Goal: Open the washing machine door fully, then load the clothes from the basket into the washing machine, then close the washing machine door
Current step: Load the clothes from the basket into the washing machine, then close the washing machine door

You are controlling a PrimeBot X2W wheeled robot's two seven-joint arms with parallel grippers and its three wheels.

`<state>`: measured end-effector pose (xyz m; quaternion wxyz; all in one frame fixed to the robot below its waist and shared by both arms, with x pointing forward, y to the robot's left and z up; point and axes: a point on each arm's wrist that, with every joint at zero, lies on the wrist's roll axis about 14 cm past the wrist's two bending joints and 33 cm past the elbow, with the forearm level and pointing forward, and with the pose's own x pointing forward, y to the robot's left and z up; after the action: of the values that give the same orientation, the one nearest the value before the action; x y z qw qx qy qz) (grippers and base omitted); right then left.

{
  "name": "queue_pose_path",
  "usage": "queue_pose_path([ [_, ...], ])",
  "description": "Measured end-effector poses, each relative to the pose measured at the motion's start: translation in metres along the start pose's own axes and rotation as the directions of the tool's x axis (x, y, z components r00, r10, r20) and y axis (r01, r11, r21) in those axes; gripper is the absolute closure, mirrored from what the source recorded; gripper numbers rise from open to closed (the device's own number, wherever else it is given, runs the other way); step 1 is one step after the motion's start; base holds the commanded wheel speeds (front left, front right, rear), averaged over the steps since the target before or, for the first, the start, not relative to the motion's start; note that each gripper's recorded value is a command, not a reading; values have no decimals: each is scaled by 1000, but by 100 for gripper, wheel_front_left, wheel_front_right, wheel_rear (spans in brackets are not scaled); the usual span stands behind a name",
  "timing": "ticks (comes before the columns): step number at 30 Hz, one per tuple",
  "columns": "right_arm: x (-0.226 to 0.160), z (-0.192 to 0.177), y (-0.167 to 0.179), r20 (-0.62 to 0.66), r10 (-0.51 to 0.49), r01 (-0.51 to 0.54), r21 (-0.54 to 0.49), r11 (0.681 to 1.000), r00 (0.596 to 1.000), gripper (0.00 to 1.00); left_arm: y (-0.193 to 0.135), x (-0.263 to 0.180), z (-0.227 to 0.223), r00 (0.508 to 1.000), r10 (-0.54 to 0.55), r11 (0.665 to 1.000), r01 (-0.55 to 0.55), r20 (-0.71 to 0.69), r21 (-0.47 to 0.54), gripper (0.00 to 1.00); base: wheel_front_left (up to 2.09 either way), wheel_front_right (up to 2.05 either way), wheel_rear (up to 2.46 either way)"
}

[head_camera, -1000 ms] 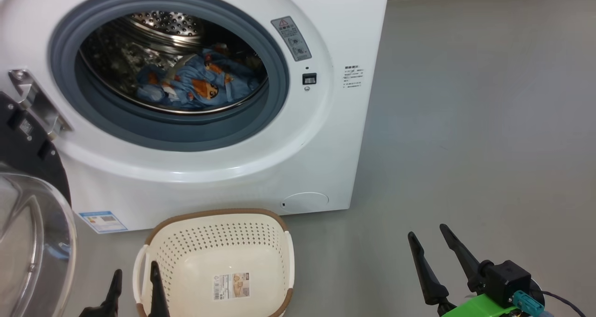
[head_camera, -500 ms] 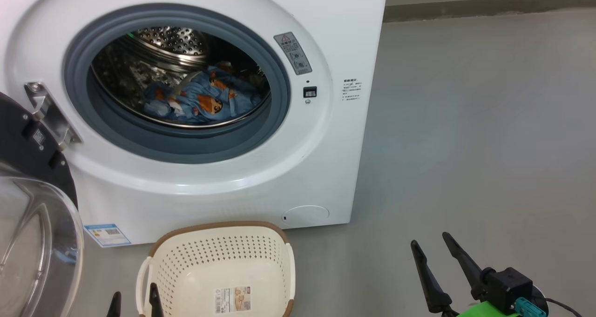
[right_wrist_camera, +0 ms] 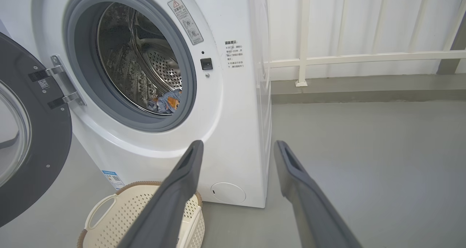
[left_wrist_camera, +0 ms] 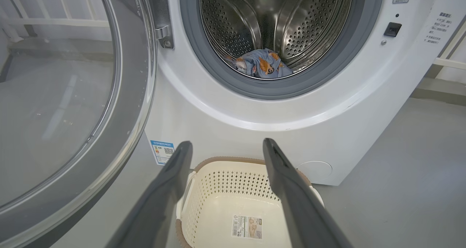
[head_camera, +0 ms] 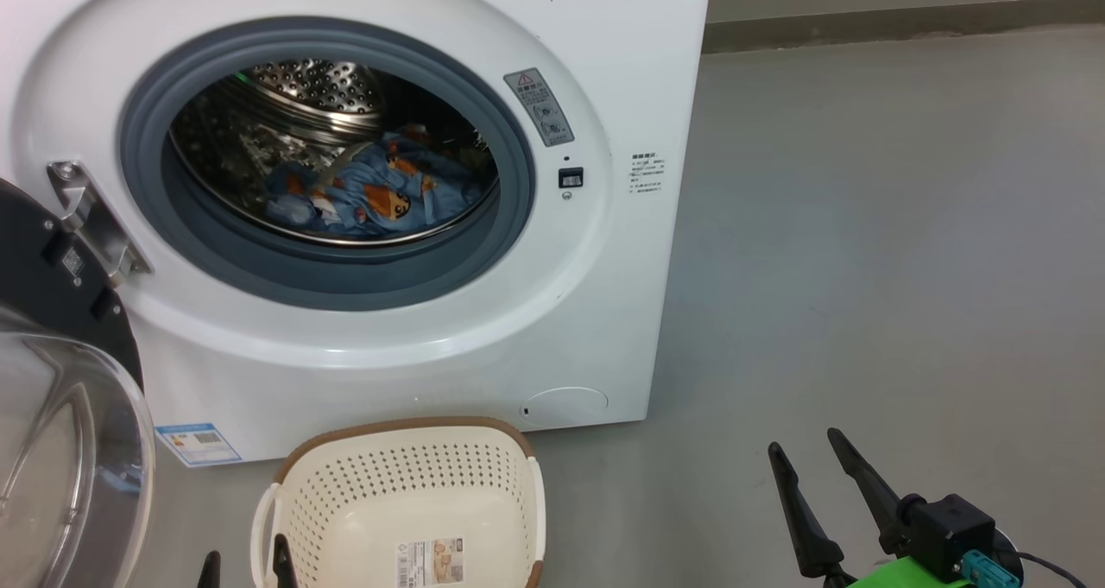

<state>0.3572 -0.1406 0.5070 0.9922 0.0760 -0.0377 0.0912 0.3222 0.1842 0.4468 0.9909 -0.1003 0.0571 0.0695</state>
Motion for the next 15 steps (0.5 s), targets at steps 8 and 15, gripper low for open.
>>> queue_pose_path([
  [8, 1, -2, -1, -7, -1, 1, 1, 1000, 1000, 0, 0, 1, 0, 1000, 0, 1000, 0, 0, 6, 0, 0, 0, 0],
  [15, 1, -3, -2, -9, -5, 5, 1, 1000, 1000, 0, -1, 1, 1, 1000, -1, 1000, 1, 3, 6, 0, 0, 0, 0],
])
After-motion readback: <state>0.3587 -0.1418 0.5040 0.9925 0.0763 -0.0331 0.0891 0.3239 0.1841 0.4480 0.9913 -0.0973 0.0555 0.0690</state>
